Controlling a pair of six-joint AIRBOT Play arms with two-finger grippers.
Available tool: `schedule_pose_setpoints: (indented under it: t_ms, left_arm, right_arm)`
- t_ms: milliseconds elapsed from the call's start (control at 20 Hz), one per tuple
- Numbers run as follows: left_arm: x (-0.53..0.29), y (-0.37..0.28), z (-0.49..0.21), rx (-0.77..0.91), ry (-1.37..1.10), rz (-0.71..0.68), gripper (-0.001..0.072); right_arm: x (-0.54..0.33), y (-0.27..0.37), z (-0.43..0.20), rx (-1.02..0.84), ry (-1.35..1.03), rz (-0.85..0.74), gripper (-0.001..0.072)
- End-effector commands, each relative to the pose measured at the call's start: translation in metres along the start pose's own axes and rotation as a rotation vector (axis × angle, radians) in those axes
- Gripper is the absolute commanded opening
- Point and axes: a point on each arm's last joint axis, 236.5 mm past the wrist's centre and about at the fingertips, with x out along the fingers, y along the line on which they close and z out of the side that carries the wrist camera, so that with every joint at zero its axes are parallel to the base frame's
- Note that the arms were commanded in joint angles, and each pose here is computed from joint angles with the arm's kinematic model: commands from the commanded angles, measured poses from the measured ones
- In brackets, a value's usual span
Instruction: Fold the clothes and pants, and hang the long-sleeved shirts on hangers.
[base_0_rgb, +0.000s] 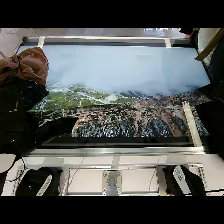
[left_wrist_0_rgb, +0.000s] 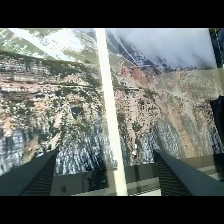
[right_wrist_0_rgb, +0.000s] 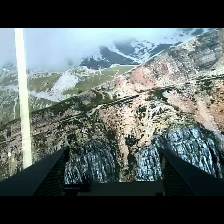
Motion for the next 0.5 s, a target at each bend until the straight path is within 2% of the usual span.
schedule_pose_setpoints:
  t_ms: [0, 450]
  left_arm:
    - [0.0, 0.001, 0.0, -0.001, 0.001, 0.002, 0.0697]
    - [0.001, -0.001, 0.012, -0.001, -0.049, -0.006, 0.0696]
  right_arm:
    - [0.0, 0.0, 0.0, -0.001, 0.001, 0.0, 0.0626]
    - [-0.001, 0.001, 0.0, -0.002, -0.002, 0.0, 0.0626]
